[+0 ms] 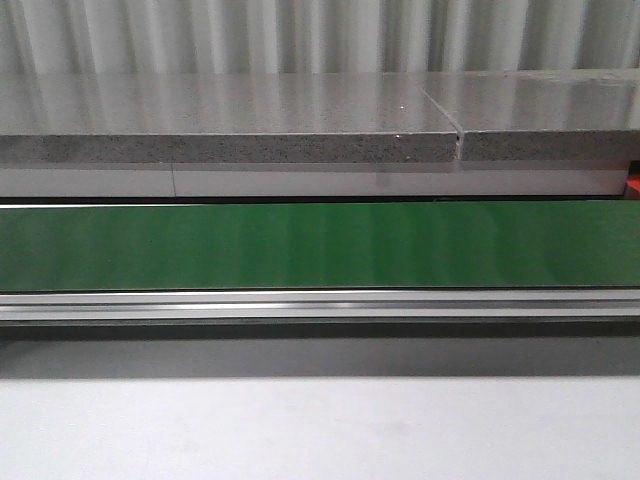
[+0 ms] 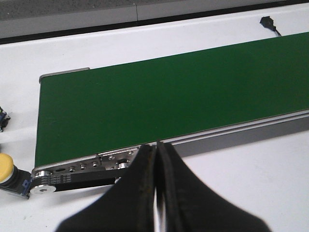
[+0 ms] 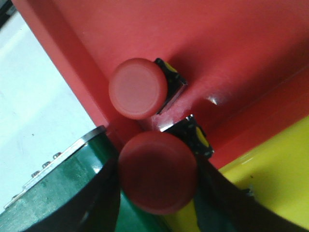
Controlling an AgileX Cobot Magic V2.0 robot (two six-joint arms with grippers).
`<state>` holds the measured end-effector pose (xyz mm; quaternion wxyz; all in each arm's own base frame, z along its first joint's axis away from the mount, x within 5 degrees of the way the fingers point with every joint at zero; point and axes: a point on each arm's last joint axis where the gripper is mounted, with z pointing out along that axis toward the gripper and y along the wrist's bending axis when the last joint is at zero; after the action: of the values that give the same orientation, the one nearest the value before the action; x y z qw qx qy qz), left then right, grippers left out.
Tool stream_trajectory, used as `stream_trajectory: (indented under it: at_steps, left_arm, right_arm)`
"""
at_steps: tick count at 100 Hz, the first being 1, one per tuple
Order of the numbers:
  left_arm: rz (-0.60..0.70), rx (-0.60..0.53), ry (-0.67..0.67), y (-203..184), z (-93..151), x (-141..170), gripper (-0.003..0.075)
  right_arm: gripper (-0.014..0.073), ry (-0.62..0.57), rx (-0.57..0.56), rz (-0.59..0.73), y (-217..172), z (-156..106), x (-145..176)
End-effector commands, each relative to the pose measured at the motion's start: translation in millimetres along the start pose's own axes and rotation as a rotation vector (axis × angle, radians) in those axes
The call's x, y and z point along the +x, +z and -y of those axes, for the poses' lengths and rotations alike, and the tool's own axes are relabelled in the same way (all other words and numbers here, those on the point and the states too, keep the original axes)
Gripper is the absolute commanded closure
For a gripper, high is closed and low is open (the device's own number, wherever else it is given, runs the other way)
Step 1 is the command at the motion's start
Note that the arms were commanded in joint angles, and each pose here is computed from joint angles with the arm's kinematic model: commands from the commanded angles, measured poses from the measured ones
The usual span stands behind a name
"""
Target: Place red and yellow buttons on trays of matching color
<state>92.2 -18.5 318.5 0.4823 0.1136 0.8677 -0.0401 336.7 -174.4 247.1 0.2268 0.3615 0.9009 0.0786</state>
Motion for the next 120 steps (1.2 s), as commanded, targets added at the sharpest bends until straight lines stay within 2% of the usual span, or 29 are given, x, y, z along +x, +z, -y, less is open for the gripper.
stream_trajectory:
  at_steps: [1,17,81,88,100,107,120]
  left_arm:
    - [0.092,0.004,-0.008,-4.9,0.2,-13.5,0.0741]
    - [0.092,0.004,-0.008,-4.9,0.2,-13.5,0.0741]
    - [0.092,0.004,-0.008,-4.9,0.2,-13.5,0.0741]
    - [0.092,0.004,-0.008,-4.9,0.2,-13.5,0.0741]
    - [0.092,0.004,-0.008,-4.9,0.2,-13.5,0.0741]
    - [0.092,0.004,-0.008,-4.9,0.2,-13.5,0.0741]
    - [0.092,0.004,-0.008,-4.9,0.2,-13.5,0.0741]
  right_arm:
    - [0.0545,0.012,-0.037,0.103,-19.2,-5.9,-9.9]
    - [0.0545,0.015,-0.041,0.138,-19.1,-6.1,-13.2]
    - [0.0531,0.03,-0.026,0.057,13.5,0.8,-11.0]
    - [0.0466,0.019,-0.027,0.057,13.5,0.6,-11.0]
    - [0.0228,0.024,-0.037,0.049,13.5,-0.3,-10.2]
    - [0.0126,0.028,-0.041,0.047,13.5,-0.6,-10.1]
    - [0.0093,0.023,-0.043,0.056,10.1,-1.5,-10.5]
